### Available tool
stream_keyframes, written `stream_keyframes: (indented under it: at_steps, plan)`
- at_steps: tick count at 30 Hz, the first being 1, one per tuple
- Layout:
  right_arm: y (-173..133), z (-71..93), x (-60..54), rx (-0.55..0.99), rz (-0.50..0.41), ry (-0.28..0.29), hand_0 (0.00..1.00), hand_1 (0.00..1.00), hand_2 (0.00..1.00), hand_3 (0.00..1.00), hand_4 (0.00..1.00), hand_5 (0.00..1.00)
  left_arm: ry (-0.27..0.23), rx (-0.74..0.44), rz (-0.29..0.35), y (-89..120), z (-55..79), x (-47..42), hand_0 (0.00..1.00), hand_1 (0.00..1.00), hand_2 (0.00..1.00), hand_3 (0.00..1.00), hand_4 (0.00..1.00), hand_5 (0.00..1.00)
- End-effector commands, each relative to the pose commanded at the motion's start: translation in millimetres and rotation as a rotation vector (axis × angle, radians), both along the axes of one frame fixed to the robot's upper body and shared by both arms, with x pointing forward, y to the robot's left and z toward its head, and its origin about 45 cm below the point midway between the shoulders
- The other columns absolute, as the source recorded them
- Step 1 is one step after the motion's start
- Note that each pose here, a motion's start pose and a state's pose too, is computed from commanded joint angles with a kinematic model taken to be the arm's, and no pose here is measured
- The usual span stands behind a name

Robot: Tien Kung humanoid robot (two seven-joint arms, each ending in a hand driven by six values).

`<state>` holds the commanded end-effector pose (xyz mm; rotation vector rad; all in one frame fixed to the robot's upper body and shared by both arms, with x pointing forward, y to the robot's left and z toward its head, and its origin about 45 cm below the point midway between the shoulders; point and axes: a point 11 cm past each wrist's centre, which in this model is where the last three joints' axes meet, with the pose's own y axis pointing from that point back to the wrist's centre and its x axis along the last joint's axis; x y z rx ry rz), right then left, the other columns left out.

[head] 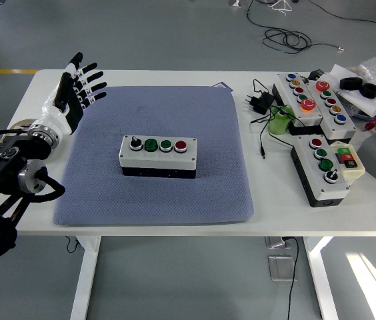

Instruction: Pick up the button,place it on the desk,press the button,press the button

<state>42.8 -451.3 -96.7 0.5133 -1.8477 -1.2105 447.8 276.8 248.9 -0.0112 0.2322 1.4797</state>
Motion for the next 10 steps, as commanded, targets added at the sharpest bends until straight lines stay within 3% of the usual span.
stream_keyframes:
  at_steps: [10]
  plan:
    - [0.1,0.0,0.1,0.000,0.001,0.000,0.787,0.797,0.817,0.751,0.412,0.479,0.004,0.002,-0.002,-0.9,-1.2,-0.2,0.793,0.828,0.876,0.875,0.709,0.998]
